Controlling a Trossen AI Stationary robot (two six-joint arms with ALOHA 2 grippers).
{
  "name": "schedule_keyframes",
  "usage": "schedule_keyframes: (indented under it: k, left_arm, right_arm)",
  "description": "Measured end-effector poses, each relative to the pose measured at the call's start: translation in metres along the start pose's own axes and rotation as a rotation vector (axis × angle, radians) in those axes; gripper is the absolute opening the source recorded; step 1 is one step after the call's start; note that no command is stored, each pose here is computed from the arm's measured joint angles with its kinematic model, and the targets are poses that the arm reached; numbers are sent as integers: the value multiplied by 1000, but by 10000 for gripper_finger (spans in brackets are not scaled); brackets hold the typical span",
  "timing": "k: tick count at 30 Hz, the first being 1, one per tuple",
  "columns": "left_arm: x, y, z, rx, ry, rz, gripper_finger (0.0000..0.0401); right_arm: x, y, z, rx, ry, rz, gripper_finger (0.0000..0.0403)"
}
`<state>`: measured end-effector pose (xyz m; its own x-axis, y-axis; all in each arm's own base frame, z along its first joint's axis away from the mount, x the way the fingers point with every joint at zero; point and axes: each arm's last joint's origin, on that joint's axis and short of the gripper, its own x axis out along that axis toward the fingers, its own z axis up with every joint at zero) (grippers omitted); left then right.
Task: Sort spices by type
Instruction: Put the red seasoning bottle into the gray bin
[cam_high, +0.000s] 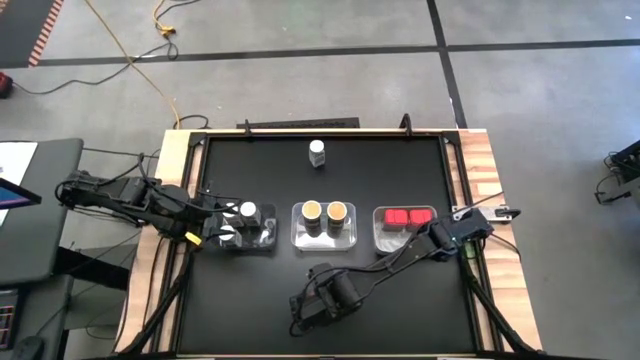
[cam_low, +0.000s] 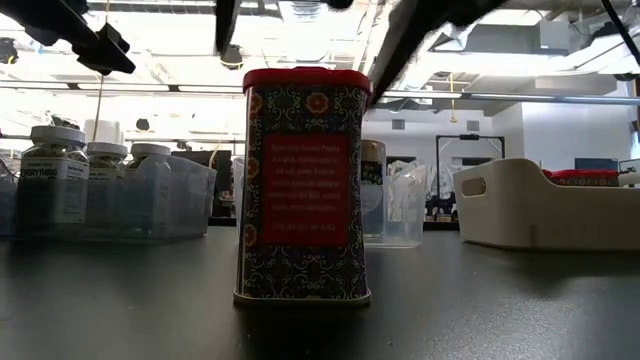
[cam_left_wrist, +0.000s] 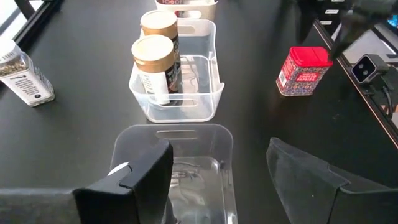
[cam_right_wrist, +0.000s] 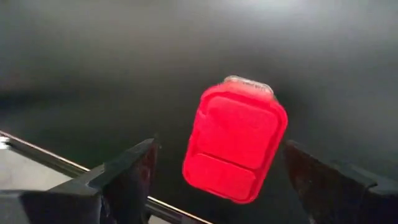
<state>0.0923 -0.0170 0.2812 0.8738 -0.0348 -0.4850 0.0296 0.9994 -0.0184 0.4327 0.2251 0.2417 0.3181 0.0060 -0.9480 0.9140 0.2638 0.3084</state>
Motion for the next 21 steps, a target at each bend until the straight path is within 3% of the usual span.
schedule_keyframes:
  k: [15, 21]
  left_arm:
    - [0, 0, 0, 0, 0, 0, 249]
    - [0, 0, 0, 0, 0, 0, 249]
  right_arm:
    - [19, 1, -2, 12, 21, -18, 371]
    - [25, -2, -3, 13, 57, -47, 344]
